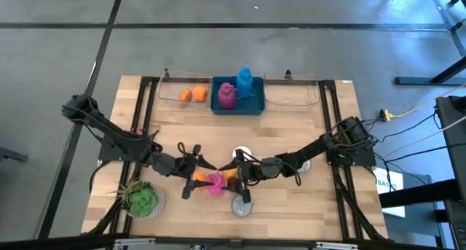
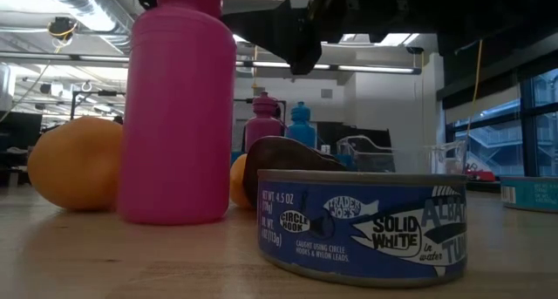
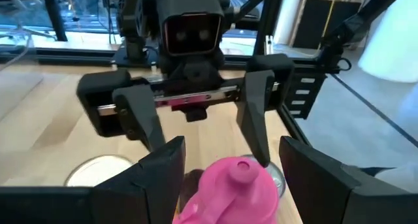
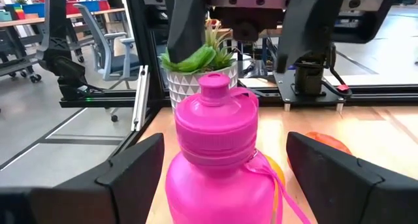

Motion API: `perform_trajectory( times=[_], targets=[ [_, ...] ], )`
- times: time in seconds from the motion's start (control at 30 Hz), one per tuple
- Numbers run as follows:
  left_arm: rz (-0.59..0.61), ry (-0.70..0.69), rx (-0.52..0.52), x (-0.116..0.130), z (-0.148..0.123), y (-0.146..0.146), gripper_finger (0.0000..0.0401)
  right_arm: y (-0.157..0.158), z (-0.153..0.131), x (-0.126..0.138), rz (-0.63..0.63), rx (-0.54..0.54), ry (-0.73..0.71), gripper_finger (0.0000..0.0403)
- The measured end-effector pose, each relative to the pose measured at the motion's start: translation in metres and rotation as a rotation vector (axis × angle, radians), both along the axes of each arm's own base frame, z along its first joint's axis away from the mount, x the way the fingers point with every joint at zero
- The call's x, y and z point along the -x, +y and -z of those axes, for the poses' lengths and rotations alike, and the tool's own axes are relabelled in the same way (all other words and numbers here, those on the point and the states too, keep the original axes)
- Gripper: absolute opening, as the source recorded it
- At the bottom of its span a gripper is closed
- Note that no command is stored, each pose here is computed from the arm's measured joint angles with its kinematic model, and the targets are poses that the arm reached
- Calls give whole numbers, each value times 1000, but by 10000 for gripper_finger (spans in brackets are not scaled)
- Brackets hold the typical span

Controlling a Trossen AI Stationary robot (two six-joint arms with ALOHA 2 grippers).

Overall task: Pick & Place Food Item
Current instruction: Put the pink water bottle into the blue bin

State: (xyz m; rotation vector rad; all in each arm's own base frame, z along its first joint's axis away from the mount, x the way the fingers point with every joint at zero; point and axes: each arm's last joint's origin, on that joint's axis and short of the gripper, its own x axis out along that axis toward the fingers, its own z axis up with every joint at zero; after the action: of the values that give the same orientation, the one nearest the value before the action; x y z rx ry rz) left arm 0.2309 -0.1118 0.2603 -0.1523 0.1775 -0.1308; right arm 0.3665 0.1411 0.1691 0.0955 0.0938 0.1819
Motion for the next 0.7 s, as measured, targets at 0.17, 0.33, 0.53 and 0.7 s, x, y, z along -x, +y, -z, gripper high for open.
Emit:
perform_trajectory(
  times=[0.17,0.33,0.53,0.7],
  targets=[
    [3,28,15,-4,6,0,239,0,0,0,0,0,2,323],
    [15,22,22,-10,11,-3,239,0,0,0,0,1,2,323],
    [32,21,27,-10,11,-4,239,0,1,0,0,3,6,323],
    [31,21,27,-10,11,-4,239,0,1,0,0,2,6,323]
  ],
)
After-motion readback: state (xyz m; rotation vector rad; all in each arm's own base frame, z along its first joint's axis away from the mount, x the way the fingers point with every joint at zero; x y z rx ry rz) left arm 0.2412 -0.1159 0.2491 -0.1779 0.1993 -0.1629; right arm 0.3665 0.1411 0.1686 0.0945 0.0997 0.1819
